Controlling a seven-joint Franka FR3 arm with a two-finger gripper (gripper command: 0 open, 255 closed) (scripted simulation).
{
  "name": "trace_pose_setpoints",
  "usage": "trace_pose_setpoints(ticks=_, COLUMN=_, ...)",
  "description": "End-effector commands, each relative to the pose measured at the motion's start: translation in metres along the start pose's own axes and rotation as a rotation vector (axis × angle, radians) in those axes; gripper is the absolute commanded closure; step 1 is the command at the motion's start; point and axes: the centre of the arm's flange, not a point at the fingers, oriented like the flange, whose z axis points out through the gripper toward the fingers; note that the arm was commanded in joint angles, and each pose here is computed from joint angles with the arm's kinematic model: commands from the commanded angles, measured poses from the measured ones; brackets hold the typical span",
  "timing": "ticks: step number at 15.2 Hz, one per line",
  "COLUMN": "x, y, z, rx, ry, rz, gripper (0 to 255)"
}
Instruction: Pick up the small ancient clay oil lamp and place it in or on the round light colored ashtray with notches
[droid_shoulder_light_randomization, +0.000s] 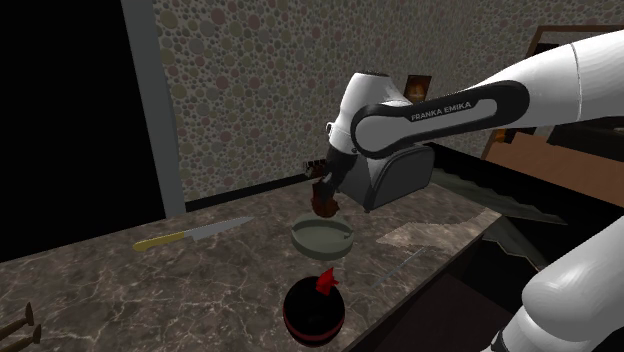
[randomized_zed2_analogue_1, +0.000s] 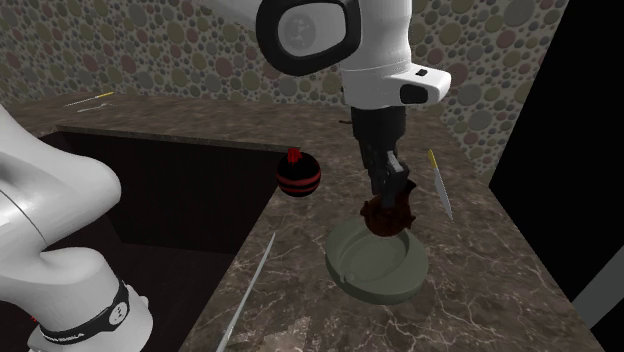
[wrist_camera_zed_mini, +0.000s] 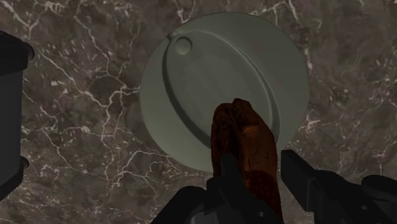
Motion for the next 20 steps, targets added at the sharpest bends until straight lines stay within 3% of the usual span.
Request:
trace_pose_setpoints(ticks=1, x=-0.004, y=0.001, z=0.012, rx=0.0, ry=0.001, rz=0.0, gripper=255)
trace_pose_setpoints(ticks=8, x=-0.011, y=0.0, z=0.047, rx=0.0, ry=0.001, rz=0.0, gripper=255)
trace_pose_setpoints(ticks=16, x=-0.011, y=0.0, z=0.047, rx=0.0, ry=0.001, rz=0.0, gripper=255)
trace_pose_setpoints(ticks=17, x=-0.011, y=0.0, z=0.047, rx=0.0, ry=0.001, rz=0.0, gripper=0)
trace_pose_setpoints(ticks=20, x=-0.011, y=0.0, z=0.047, rx=0.0, ry=0.001, rz=0.0, gripper=0)
